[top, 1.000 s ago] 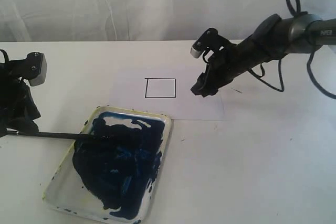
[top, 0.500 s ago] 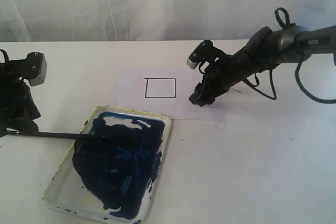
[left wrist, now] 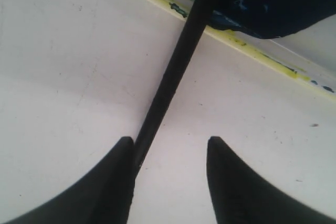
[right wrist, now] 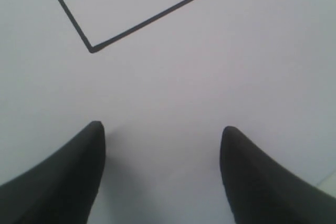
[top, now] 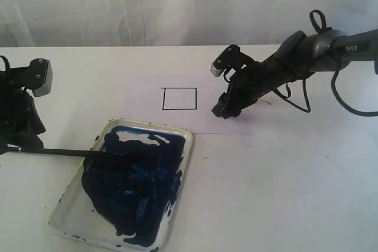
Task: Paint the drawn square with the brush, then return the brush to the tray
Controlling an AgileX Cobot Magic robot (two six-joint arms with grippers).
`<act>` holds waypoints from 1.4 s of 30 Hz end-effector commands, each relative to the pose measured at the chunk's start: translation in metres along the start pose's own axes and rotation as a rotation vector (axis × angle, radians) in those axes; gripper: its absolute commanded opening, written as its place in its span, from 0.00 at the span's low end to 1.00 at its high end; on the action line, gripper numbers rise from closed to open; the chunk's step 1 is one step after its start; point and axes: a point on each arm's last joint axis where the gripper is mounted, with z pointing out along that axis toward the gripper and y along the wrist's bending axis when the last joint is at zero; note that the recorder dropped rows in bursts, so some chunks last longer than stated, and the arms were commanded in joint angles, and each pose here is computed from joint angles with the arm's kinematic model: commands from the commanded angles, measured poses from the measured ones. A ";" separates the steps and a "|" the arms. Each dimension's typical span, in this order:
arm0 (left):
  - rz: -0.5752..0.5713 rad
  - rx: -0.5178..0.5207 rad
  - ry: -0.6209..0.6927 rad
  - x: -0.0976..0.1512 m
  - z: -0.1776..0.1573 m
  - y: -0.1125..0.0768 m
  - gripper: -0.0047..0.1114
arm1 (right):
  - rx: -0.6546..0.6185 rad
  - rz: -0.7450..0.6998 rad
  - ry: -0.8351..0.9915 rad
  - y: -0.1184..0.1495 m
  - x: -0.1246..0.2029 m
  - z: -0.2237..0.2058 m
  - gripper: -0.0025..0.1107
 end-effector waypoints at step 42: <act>0.104 -0.021 -0.210 0.003 0.061 -0.004 0.46 | -0.022 -0.022 0.021 0.002 0.005 0.005 0.55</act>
